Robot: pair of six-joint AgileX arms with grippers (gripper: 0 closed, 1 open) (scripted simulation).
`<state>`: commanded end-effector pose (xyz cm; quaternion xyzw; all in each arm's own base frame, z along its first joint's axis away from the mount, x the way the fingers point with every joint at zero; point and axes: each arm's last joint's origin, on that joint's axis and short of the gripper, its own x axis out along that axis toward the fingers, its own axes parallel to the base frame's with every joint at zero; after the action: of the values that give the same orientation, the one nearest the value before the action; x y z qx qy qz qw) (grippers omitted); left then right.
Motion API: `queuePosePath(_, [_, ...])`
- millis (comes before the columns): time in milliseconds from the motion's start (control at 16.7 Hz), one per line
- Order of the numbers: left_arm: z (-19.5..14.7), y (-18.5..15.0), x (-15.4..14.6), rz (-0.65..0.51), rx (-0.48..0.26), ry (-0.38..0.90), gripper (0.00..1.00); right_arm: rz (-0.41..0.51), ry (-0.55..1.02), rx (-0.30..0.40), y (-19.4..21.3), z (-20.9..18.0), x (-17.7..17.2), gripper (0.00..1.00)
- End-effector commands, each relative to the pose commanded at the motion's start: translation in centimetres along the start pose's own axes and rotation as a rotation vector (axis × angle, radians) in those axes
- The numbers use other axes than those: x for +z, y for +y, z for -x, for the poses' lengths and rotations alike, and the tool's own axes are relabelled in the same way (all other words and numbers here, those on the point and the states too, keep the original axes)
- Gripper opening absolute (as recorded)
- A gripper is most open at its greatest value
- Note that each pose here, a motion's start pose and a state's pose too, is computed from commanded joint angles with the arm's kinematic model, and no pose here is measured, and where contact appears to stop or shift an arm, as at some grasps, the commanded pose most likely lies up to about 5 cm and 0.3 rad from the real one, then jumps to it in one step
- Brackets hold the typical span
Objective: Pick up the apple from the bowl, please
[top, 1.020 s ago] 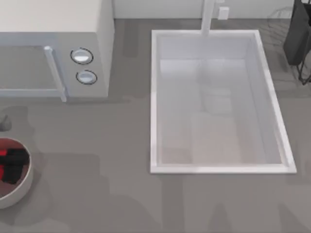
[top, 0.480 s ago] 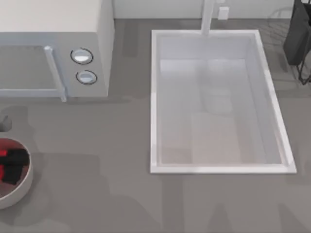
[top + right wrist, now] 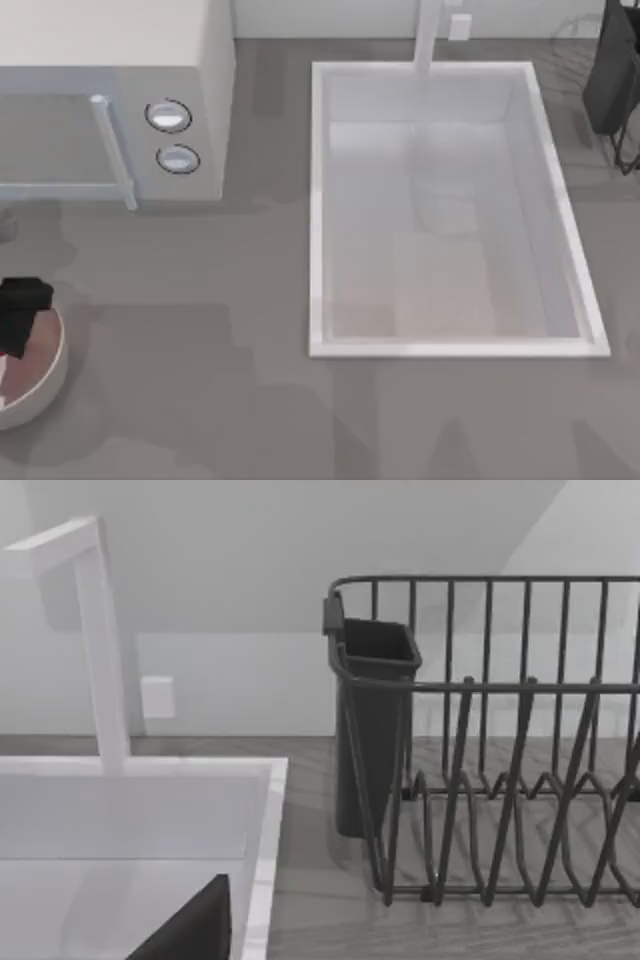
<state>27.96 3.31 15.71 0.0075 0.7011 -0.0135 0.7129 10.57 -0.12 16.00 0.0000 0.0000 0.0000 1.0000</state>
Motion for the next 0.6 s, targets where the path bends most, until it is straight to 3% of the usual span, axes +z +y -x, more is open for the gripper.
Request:
queuePosePath(300, [9.4,0.2,1.9,0.0,-0.003,0.021,0.0,0.0,0.0,0.0,0.0,0.0,0.0,1.0])
queuePosePath(600, [18.7,-0.2,-0.1,0.0,-0.001,0.009,0.0,0.0,0.0,0.0,0.0,0.0,0.0,1.0])
